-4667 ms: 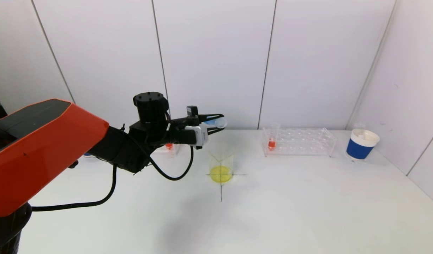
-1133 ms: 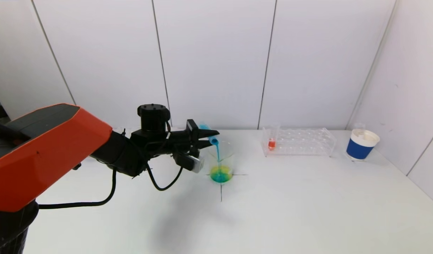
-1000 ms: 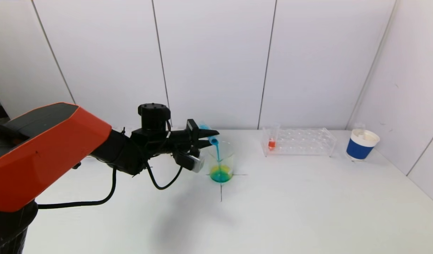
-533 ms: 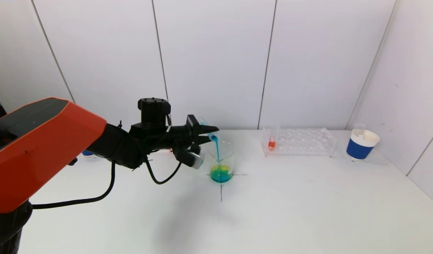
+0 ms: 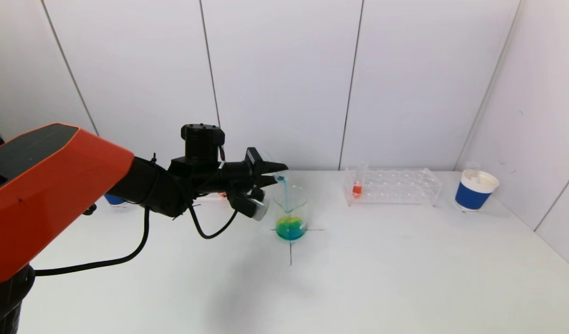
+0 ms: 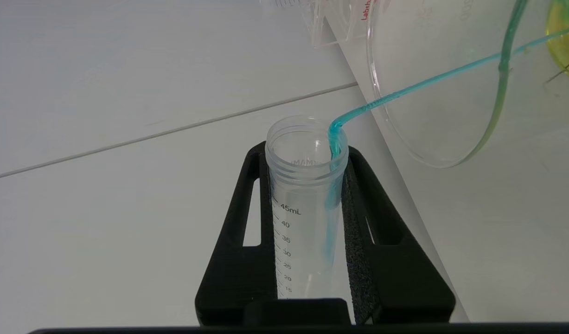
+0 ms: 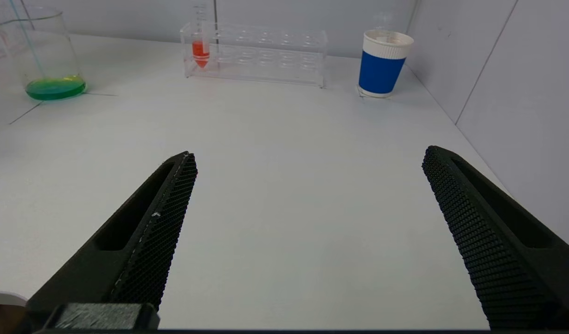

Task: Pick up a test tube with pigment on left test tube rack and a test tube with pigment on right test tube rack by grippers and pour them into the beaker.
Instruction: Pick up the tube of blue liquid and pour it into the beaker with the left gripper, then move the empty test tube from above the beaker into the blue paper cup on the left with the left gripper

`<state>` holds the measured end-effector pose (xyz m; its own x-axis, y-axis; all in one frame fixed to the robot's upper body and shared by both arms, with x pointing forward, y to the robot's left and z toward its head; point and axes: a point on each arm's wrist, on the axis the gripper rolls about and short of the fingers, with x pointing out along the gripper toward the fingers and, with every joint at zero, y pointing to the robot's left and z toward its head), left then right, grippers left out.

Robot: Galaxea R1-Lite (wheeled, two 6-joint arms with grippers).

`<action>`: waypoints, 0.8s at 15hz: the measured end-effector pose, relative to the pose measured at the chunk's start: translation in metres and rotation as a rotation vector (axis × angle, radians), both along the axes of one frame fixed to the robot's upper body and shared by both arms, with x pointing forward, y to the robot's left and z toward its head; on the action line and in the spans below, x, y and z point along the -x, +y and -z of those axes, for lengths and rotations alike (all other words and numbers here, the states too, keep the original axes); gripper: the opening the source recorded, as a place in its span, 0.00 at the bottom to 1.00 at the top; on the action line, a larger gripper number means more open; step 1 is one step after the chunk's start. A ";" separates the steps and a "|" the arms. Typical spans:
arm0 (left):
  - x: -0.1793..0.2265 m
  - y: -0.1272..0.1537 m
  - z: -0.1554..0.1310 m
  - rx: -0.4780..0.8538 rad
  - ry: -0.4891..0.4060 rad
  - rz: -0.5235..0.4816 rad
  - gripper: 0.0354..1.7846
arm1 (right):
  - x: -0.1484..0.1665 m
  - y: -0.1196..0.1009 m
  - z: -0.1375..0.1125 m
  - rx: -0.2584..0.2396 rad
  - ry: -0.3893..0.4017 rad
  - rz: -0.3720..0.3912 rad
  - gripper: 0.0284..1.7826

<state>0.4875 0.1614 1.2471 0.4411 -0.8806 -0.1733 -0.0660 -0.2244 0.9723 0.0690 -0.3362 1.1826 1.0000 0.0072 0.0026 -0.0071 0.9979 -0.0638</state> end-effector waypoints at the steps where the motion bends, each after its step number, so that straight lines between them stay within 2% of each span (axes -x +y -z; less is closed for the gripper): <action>1: 0.001 0.000 -0.001 -0.002 -0.003 0.001 0.23 | 0.000 0.000 0.000 0.000 0.000 0.000 0.99; 12: 0.003 -0.002 -0.008 -0.035 -0.056 -0.009 0.23 | 0.000 0.000 0.000 0.000 0.000 0.000 0.99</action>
